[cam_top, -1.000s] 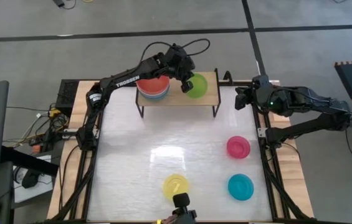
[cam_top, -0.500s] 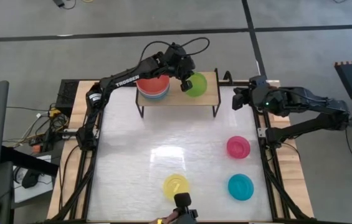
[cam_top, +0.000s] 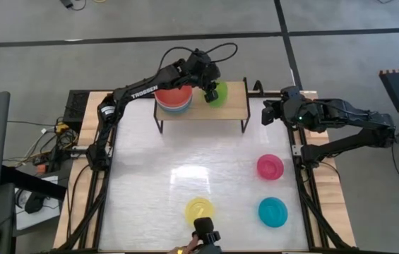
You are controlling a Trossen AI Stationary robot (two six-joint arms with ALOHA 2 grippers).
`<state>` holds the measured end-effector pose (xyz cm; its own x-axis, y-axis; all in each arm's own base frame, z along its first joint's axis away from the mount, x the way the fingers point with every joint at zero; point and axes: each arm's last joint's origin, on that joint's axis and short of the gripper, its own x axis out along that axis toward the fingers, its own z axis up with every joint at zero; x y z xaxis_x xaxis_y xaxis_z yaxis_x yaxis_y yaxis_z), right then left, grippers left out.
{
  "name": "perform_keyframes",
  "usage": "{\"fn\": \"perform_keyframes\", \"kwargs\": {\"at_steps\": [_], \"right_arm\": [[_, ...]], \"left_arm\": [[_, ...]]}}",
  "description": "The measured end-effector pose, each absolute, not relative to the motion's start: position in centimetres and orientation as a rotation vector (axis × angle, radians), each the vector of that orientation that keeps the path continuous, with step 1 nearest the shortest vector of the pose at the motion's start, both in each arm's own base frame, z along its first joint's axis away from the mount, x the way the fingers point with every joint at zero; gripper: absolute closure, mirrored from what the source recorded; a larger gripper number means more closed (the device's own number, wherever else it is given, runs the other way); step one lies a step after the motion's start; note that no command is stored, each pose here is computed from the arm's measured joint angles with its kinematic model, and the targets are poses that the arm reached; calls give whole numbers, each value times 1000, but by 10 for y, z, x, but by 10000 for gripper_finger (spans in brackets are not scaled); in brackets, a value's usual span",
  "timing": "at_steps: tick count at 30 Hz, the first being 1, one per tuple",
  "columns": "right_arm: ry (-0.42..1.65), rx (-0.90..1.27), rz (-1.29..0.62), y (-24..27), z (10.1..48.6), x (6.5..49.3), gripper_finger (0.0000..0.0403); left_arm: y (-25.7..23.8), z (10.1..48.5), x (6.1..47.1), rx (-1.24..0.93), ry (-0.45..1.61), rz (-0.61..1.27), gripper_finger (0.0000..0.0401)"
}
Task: Place and stack bowls onto a shelf
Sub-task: Put the transparent green bowl on the shelf, then stack the transparent pink bowl on top of the transparent green bowl on the shelf
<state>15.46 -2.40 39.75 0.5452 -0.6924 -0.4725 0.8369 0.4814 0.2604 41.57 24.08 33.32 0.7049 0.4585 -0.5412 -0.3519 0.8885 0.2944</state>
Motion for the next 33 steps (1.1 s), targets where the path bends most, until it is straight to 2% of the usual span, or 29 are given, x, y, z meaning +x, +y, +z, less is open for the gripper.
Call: {"fn": "perform_keyframes", "kwargs": {"at_steps": [6,15,25,33], "right_arm": [[321,502,-953,-24,397,155,324],[331,484,-949,-24,397,155,324],[433,466,-972,-24,386,166,324],[640,436,-1041,-24,365,173,323]], "left_arm": [[236,352,407,225,632,542,260],[223,383,393,199,557,562,255],[214,373,396,131,617,531,255],[205,372,397,22,617,530,255]]}}
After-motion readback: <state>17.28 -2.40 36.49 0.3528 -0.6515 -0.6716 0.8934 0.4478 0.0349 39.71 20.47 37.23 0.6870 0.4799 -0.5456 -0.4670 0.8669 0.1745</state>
